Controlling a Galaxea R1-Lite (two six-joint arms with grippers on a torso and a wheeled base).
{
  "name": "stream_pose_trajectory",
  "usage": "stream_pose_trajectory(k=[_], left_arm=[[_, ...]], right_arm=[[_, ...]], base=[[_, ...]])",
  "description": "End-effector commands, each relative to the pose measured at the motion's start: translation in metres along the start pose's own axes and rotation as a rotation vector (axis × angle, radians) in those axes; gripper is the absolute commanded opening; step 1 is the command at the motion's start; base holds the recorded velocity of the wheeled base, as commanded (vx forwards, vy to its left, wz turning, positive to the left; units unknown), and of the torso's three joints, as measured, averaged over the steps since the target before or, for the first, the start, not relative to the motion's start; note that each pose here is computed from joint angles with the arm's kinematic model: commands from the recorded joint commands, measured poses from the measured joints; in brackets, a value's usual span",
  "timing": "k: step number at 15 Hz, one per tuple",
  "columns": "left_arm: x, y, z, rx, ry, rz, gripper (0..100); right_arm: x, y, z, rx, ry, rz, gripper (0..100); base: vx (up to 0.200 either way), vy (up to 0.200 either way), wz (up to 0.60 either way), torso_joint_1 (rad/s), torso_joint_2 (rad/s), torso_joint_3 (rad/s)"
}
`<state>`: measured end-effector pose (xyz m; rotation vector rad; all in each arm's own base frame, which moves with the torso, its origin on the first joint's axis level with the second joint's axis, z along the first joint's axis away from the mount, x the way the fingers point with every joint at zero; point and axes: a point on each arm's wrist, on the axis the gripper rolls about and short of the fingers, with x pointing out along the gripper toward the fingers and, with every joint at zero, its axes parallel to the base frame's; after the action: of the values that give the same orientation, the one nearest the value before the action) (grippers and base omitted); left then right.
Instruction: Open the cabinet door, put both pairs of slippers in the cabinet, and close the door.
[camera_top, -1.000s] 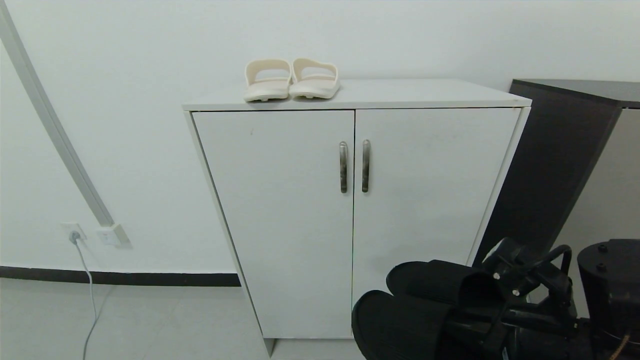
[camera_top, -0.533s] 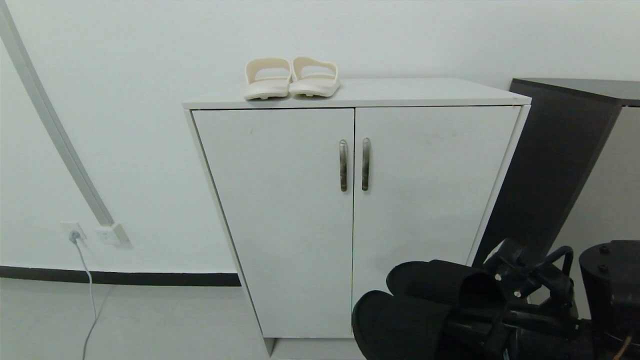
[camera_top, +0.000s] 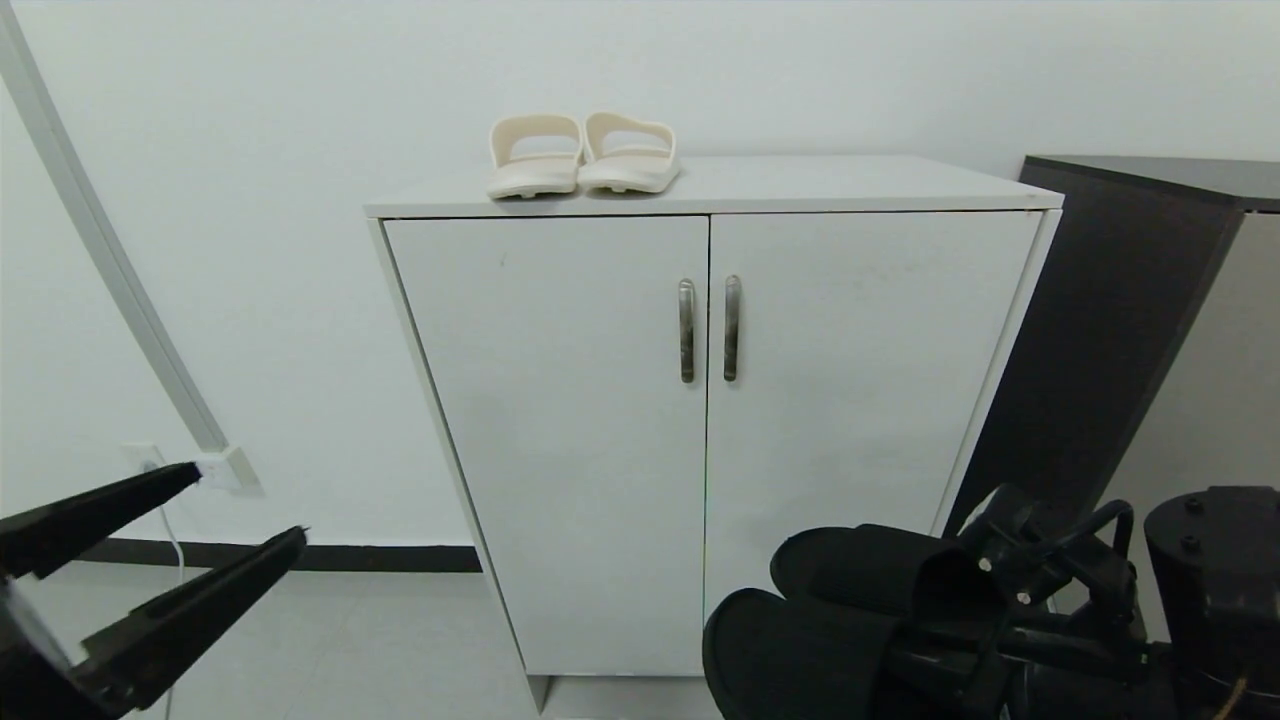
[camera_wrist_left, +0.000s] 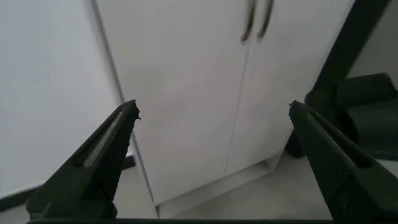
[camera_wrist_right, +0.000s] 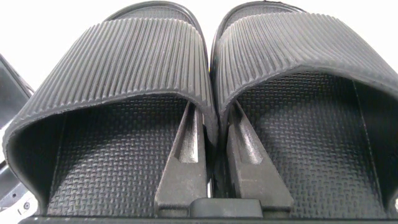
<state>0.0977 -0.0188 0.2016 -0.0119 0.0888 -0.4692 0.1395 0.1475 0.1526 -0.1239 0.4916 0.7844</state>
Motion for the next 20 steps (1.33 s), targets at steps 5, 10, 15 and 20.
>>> stream_pose_trajectory(k=[5, 10, 15, 20], left_arm=[[0.103, -0.031, -0.005, -0.007, 0.066, -0.342, 100], [0.151, -0.051, -0.003, 0.003, 0.027, -0.429, 100], [0.208, -0.064, 0.015, -0.056, -0.001, -0.467, 100], [0.236, -0.072, 0.051, -0.133, 0.053, -0.579, 100]], right_arm=[[-0.001, 0.000, 0.001, 0.000, -0.007, 0.001, 0], [-0.001, 0.000, 0.001, 0.000, -0.006, 0.001, 0], [0.001, 0.000, -0.002, 0.001, 0.008, -0.002, 0], [0.001, -0.001, 0.000, 0.005, -0.013, 0.000, 0]], base=[[0.000, 0.000, 0.00, 0.000, 0.00, 0.000], [0.000, 0.000, 0.00, 0.000, 0.00, 0.000], [0.000, 0.000, 0.00, 0.000, 0.00, 0.000], [0.000, 0.000, 0.00, 0.000, 0.00, 0.000]])
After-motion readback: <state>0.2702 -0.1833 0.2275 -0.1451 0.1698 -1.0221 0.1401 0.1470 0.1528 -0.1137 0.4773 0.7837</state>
